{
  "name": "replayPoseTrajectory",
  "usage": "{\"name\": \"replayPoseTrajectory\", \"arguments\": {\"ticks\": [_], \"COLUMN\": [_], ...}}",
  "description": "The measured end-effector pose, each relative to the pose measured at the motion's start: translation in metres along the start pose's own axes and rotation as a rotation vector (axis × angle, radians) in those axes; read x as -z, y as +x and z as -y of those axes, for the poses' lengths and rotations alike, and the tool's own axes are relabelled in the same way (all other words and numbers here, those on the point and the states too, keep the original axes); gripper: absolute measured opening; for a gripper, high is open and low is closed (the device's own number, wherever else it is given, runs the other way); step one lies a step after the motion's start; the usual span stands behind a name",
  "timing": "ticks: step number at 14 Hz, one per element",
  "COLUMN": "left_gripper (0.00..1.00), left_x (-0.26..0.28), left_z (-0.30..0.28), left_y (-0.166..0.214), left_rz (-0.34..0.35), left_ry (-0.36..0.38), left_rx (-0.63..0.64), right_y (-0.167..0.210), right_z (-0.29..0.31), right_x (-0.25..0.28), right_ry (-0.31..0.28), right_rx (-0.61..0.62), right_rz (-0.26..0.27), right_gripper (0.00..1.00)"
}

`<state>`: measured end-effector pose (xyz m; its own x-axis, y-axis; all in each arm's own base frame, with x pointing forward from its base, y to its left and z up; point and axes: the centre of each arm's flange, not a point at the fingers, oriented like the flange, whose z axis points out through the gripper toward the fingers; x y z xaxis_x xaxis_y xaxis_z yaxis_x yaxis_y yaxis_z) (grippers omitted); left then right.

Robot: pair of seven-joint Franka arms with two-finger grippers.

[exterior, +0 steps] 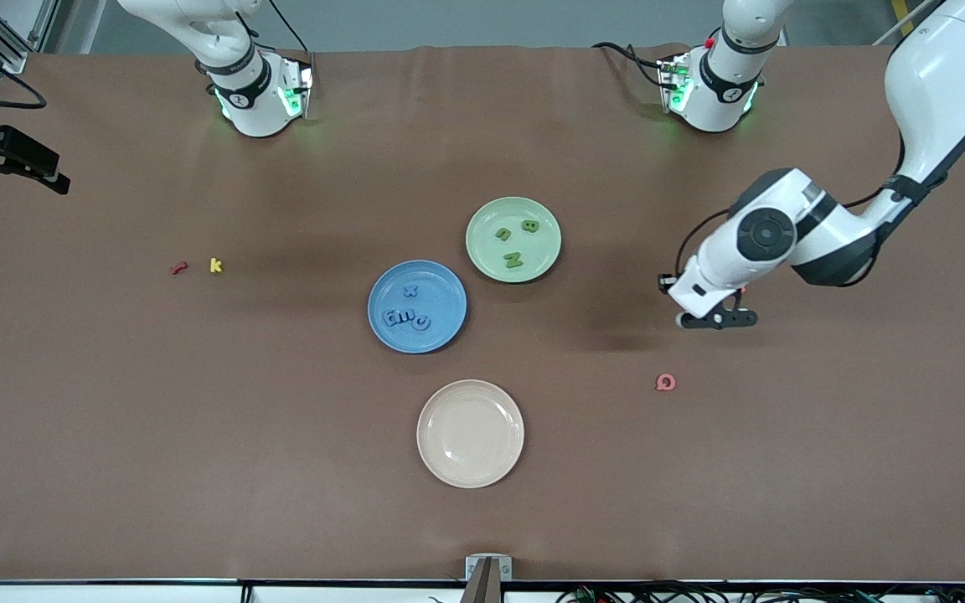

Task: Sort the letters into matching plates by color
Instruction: 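Lift the green d with the left gripper, then carry the d over the green plate and open the left gripper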

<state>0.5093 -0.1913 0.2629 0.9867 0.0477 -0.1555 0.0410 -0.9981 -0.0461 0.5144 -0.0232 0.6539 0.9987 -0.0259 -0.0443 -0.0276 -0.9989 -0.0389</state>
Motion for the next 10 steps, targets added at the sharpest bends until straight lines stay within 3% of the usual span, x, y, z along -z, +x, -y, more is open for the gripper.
{"name": "replayPoseTrajectory", "arguments": {"ticks": [6, 10], "left_gripper": [0.38, 0.38], "left_x": [0.022, -0.002], "left_z": [-0.158, -0.231], "left_y": [-0.070, -0.107], "left_rz": [0.002, 0.016], "left_ry": [-0.023, 0.021], "left_rx": [0.112, 0.161], "right_y": [0.000, 0.000], "right_z": [0.000, 0.000], "right_x": [0.000, 0.000], "right_ry": [0.000, -0.004], "right_rx": [0.001, 0.013], "right_rz": [0.001, 0.001], "right_gripper": [1.00, 1.00]}}
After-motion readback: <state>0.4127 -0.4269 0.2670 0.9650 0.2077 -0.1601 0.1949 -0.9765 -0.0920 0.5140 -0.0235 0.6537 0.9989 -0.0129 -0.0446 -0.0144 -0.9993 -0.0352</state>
